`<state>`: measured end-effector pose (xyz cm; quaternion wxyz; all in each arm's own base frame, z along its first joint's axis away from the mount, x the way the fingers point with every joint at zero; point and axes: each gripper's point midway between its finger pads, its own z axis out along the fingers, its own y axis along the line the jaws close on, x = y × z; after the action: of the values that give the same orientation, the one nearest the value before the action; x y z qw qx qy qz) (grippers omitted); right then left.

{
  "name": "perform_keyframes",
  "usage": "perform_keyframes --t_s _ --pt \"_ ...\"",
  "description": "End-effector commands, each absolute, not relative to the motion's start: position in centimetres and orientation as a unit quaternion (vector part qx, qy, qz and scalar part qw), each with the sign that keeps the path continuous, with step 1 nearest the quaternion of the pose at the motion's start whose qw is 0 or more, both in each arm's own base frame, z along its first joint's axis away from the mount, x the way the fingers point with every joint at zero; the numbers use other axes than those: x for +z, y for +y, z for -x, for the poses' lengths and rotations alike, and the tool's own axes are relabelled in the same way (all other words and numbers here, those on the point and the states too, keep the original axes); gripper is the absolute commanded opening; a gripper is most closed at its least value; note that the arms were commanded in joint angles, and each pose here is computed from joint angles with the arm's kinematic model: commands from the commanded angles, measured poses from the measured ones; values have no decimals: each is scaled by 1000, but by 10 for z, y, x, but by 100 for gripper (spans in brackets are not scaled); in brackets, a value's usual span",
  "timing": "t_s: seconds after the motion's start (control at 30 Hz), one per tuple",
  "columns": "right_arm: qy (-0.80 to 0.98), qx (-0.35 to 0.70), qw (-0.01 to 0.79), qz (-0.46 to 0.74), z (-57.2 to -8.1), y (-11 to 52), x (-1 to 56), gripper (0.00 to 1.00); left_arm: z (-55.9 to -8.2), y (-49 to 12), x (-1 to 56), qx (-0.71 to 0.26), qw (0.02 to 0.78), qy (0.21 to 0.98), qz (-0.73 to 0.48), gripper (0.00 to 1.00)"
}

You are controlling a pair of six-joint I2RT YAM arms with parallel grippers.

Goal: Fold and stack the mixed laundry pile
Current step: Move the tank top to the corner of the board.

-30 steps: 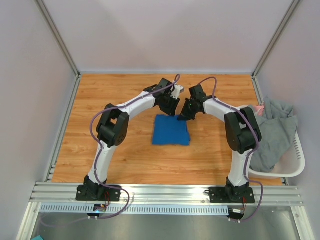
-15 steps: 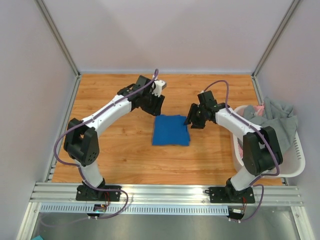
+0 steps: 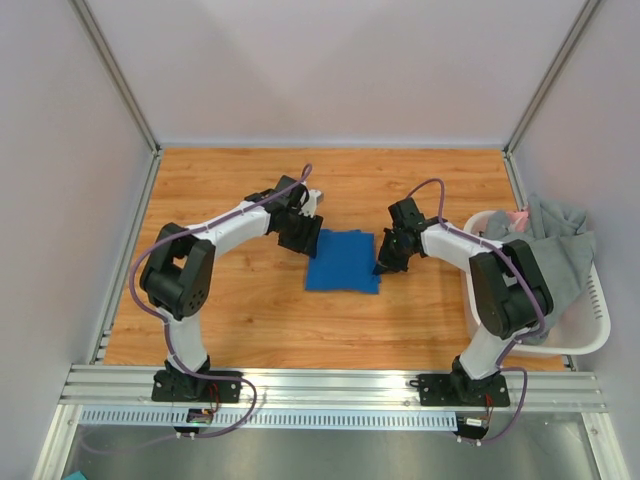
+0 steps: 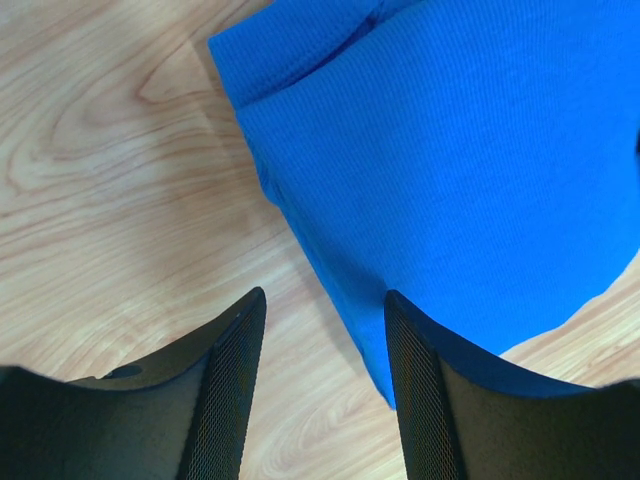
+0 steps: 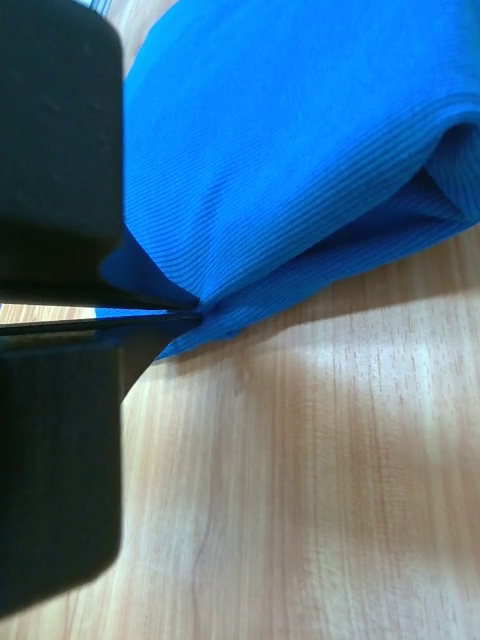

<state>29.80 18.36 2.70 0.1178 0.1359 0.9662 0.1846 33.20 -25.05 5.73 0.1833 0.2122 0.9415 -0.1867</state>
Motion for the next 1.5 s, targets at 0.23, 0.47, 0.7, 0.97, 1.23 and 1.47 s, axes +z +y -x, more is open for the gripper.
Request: perform_keyframes --t_s 0.23,0.47,0.7,0.97,1.23,1.47 --pt "969 162 114 -150 -302 176 6 1 -337 -266 45 -230 165 943 -172 59" --pt "968 164 114 -150 -301 177 8 0 -339 -264 19 -224 138 952 -156 53" --pt "967 171 117 -147 -298 179 15 2 -331 -272 12 -249 114 949 -155 24" --pt "966 176 123 -144 -295 178 31 21 -329 -269 20 -255 123 944 -169 0" --pt "961 193 161 -117 -289 175 86 49 -319 -228 30 -206 155 940 -224 0" --pt "962 181 172 -113 -281 166 94 50 -303 -169 33 -151 134 940 -276 0"
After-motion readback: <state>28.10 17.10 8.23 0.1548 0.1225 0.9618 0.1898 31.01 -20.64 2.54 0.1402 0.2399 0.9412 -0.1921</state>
